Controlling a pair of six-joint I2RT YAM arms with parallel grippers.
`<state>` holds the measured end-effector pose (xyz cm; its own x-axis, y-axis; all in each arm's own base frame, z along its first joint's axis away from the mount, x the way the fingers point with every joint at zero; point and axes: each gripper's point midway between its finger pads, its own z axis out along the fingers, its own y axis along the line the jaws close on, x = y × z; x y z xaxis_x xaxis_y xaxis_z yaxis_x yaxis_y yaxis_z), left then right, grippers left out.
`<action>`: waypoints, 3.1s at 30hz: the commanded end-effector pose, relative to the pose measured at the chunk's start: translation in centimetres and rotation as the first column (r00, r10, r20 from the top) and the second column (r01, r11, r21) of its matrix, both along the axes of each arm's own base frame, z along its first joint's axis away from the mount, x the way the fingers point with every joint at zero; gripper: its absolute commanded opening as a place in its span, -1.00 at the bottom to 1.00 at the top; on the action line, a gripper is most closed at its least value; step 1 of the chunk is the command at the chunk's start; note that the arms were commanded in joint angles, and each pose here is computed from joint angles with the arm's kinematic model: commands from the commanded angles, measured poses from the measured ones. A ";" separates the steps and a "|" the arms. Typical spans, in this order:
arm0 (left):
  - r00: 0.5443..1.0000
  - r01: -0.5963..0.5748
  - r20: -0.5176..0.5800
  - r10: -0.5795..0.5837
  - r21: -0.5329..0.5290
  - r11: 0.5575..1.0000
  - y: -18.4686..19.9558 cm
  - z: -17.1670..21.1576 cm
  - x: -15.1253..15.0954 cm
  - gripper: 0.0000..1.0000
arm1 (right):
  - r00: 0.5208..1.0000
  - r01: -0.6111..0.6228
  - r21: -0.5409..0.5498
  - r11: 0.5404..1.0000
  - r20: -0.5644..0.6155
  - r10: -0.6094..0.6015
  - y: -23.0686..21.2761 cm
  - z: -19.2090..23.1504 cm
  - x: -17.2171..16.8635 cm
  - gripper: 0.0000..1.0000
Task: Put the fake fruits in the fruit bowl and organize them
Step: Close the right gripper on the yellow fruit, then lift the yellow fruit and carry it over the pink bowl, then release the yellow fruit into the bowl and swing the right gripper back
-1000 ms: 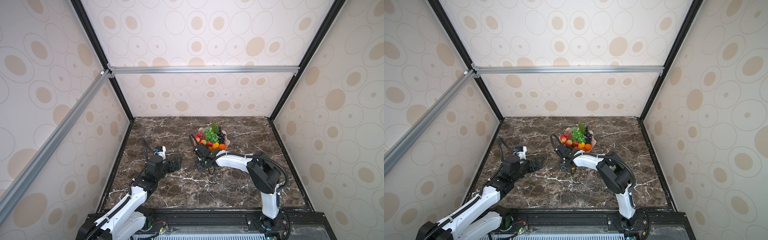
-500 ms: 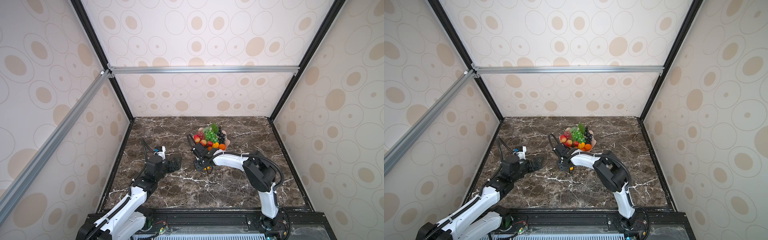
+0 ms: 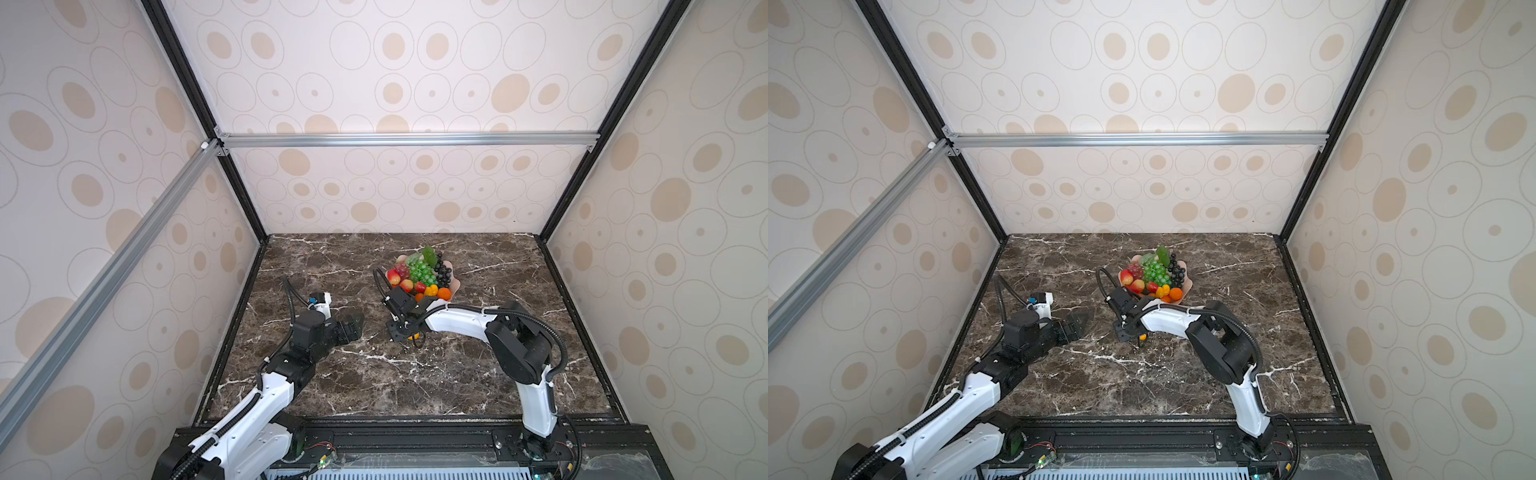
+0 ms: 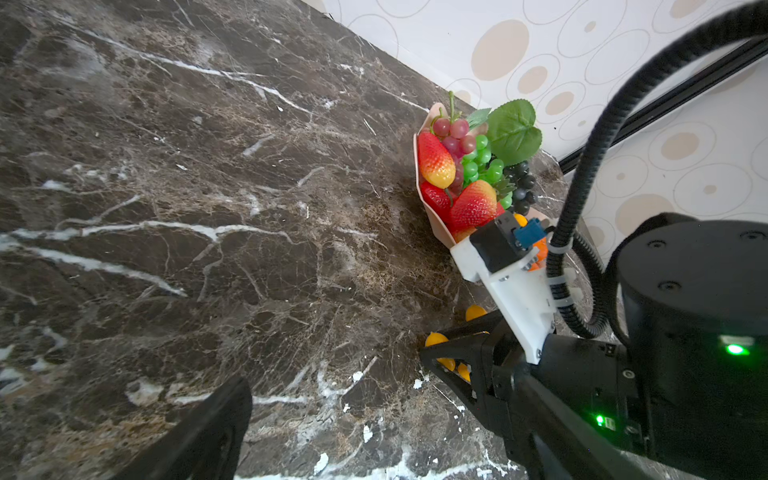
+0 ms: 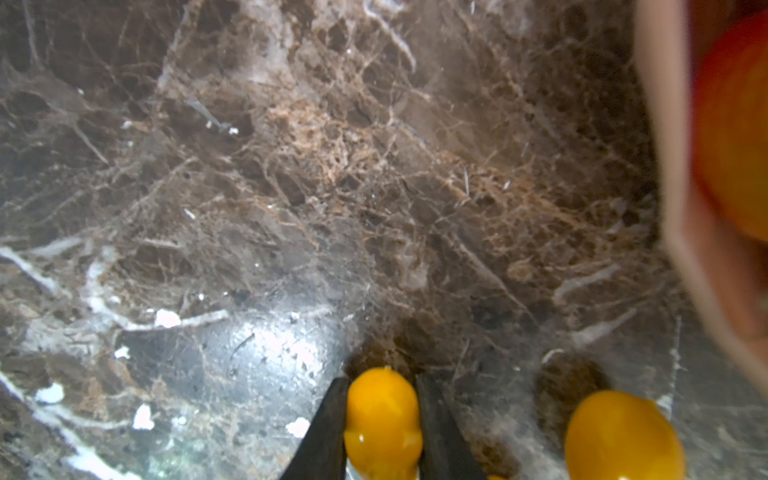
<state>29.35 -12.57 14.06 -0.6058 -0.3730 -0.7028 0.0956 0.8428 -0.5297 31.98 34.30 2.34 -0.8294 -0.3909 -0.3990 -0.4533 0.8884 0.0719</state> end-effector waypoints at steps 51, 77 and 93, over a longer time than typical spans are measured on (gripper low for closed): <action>0.973 0.226 0.052 -0.226 0.003 0.974 -11.2 3.5 6.5 0.96 | 0.959 0.235 0.088 0.968 0.141 -0.246 -10.8 9.3 15.0 -0.54; 0.968 0.242 0.062 -0.245 0.047 0.969 -10.7 3.6 5.0 0.96 | 0.964 0.191 0.154 0.970 0.155 -0.214 -10.1 12.9 14.2 0.00; 0.944 0.302 0.097 -0.315 0.122 0.945 -10.1 3.3 -0.4 0.97 | 0.954 0.184 0.158 0.970 0.210 -0.215 -10.6 11.2 0.9 0.03</action>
